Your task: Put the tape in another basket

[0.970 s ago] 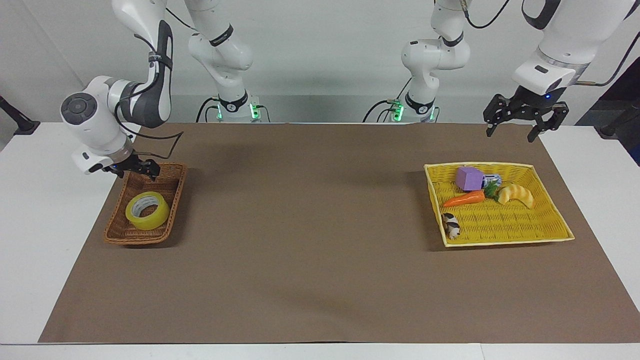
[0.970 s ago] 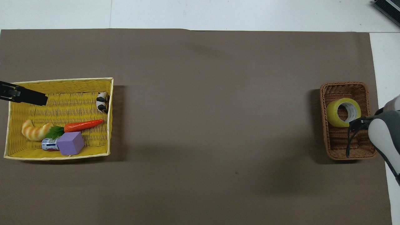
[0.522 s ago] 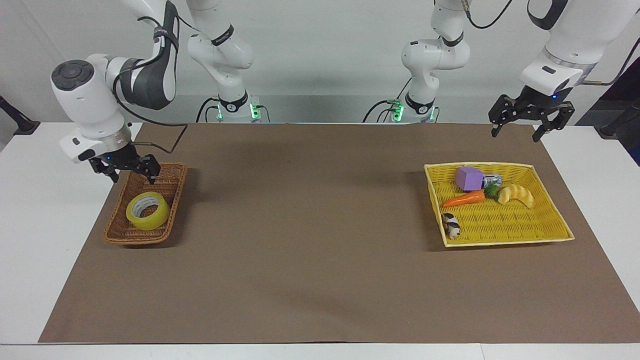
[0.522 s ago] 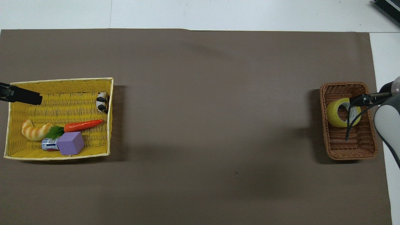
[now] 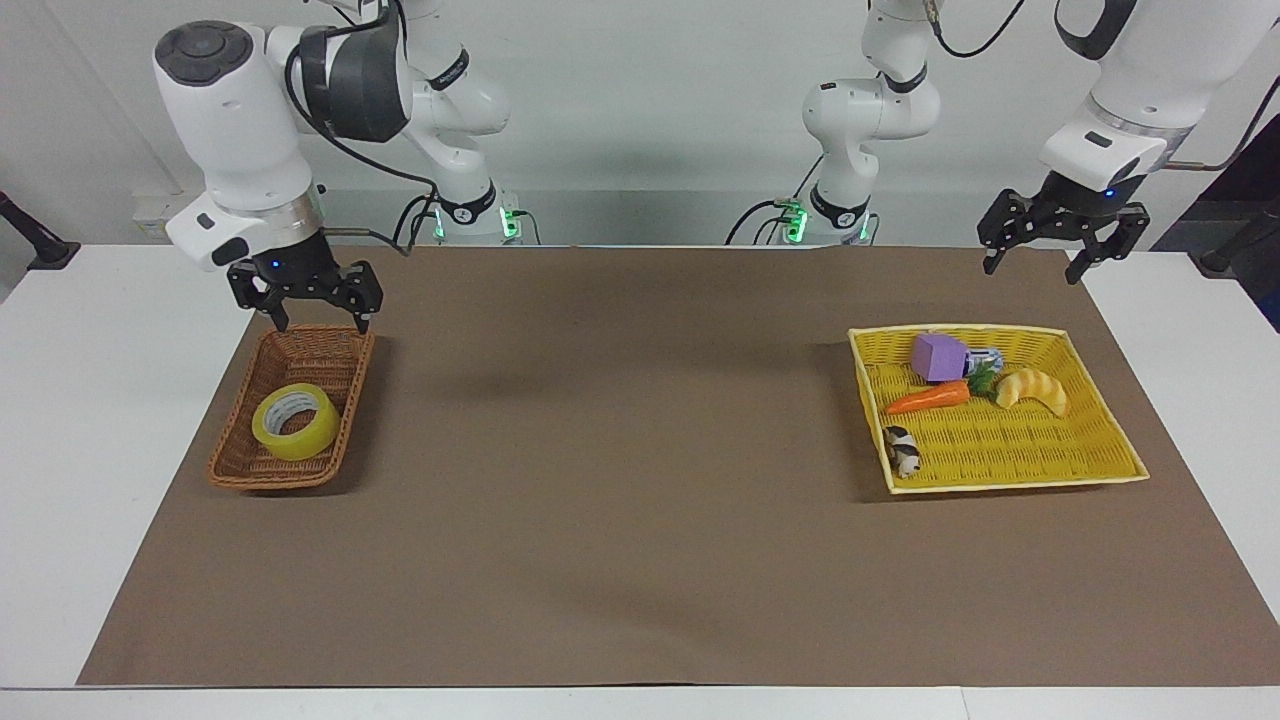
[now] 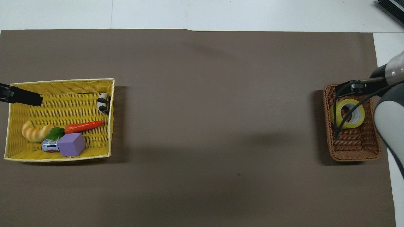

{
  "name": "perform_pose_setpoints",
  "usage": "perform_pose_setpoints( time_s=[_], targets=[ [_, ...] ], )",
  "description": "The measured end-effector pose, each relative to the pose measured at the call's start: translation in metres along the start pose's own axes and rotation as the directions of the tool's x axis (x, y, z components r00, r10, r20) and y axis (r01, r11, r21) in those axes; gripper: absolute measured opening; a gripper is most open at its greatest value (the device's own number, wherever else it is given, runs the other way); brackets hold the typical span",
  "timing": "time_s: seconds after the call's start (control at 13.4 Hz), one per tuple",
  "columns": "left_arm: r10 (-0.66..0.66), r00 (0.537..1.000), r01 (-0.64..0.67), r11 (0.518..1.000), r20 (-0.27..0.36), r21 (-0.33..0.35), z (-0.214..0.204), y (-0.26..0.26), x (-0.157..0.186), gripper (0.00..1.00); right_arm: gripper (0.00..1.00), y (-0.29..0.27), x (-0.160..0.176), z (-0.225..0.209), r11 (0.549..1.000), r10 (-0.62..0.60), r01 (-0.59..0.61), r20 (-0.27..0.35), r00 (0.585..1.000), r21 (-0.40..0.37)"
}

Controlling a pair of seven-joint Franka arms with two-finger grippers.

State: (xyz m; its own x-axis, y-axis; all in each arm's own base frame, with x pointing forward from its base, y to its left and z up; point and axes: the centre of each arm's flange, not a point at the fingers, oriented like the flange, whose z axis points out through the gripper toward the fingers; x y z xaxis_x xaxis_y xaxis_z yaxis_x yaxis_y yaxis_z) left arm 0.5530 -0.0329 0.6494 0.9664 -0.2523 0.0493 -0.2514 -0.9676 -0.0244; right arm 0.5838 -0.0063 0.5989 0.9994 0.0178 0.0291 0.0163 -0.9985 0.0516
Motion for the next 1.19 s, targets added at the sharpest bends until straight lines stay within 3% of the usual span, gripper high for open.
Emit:
perform_pose_setpoints(
  time_s=[0.3,1.19],
  targets=[
    [0.000,1.000,0.000,1.000,0.000,0.000,0.000,0.000,0.000,1.00,1.00,0.010,-0.008,-0.042,0.999,0.024,-0.023,-0.007,1.000,0.027],
    [0.000,1.000,0.000,1.000,0.000,0.000,0.000,0.000,0.000,1.00,1.00,0.011,-0.029,-0.063,0.998,0.059,-0.059,0.001,0.998,0.031]
  ],
)
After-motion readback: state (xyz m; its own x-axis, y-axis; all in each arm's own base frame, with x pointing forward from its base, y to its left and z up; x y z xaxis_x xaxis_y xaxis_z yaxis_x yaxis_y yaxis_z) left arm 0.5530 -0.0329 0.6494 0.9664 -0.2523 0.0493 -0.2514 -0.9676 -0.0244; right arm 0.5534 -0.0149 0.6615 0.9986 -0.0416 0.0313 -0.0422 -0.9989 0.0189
